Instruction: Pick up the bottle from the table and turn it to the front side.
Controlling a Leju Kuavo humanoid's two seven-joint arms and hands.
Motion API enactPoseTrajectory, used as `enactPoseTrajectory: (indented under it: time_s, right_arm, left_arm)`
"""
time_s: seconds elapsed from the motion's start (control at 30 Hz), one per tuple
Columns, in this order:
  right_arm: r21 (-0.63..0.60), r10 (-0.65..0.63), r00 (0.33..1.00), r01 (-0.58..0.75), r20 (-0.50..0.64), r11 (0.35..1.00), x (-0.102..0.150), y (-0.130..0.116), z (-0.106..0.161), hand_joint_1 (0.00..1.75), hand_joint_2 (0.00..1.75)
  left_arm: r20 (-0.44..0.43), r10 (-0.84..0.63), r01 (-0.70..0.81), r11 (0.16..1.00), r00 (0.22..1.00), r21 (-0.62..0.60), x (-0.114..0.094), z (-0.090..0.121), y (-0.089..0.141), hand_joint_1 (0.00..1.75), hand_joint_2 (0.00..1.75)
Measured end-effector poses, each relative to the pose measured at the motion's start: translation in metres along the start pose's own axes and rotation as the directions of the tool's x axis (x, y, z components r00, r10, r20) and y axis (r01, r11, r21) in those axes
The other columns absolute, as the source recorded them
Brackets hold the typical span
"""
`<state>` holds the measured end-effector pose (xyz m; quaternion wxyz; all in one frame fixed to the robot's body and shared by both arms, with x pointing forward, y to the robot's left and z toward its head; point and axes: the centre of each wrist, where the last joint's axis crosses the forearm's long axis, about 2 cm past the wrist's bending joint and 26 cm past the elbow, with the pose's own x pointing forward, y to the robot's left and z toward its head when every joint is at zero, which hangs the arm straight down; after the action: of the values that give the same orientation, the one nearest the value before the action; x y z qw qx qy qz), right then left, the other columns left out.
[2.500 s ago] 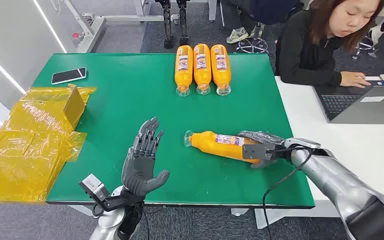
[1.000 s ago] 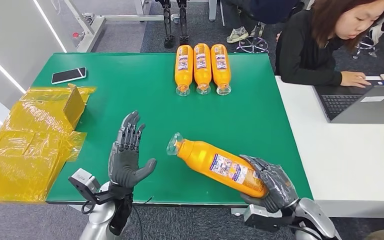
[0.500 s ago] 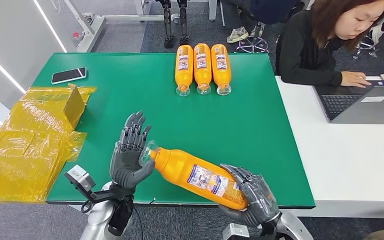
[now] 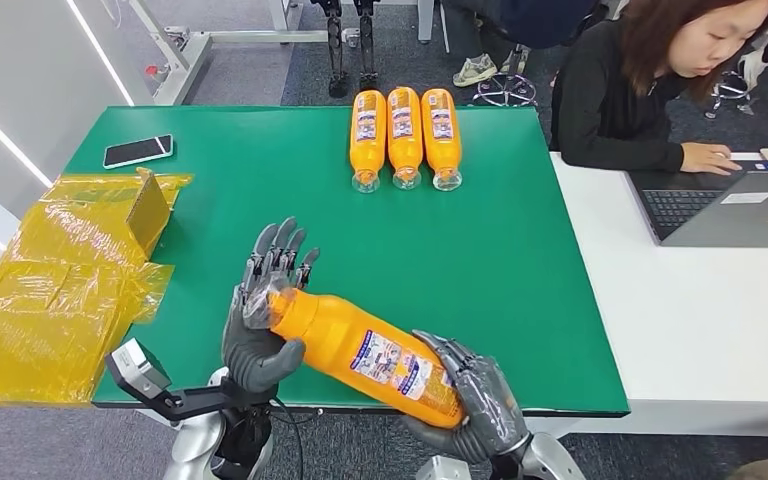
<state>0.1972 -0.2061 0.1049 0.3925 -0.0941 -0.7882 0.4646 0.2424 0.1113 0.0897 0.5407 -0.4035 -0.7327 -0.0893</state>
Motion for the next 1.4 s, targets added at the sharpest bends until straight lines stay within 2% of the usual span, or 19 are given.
enactPoseTrajectory:
  time_s: [0.23, 0.3, 0.37, 0.4, 0.93, 1.07, 1.4]
  right_arm:
    - [-0.031, -0.051, 0.997, 0.053, 0.052, 0.998, 0.018, 0.014, -0.02, 1.75, 1.75]
    - [-0.033, -0.076, 0.995, 0.078, 0.057, 0.996, 0.021, 0.017, -0.024, 1.75, 1.75]
    - [-0.031, -0.096, 0.994, 0.098, 0.058, 0.995, 0.023, 0.021, -0.027, 1.75, 1.75]
    - [-0.028, -0.104, 0.993, 0.106, 0.059, 0.994, 0.024, 0.023, -0.029, 1.75, 1.75]
    - [0.03, -0.128, 0.991, 0.126, 0.046, 0.992, 0.013, 0.035, -0.038, 1.71, 1.75]
    - [0.04, -0.128, 0.991, 0.126, 0.043, 0.991, 0.011, 0.036, -0.038, 0.0, 1.75]
    - [0.022, -0.134, 0.989, 0.133, 0.065, 0.991, 0.016, 0.038, -0.046, 0.0, 1.75]
  left_arm:
    - [0.035, 0.026, -0.025, 0.999, 0.999, -0.048, 0.004, -0.014, -0.004, 0.0, 1.75]
    - [0.046, 0.026, -0.023, 0.998, 0.999, -0.055, 0.005, -0.018, -0.003, 0.77, 1.75]
    - [0.055, 0.025, -0.022, 0.998, 0.998, -0.057, 0.006, -0.02, -0.001, 1.64, 1.75]
    - [0.061, 0.025, -0.021, 0.998, 0.998, -0.057, 0.006, -0.021, 0.0, 1.71, 1.75]
    - [0.071, 0.032, -0.029, 0.999, 0.997, -0.037, 0.003, -0.018, 0.004, 1.75, 1.75]
    - [0.067, 0.028, -0.026, 0.999, 0.997, -0.032, 0.002, -0.017, 0.005, 1.75, 1.75]
    - [0.062, 0.01, -0.008, 1.0, 0.998, -0.026, 0.001, -0.019, 0.007, 1.75, 1.75]
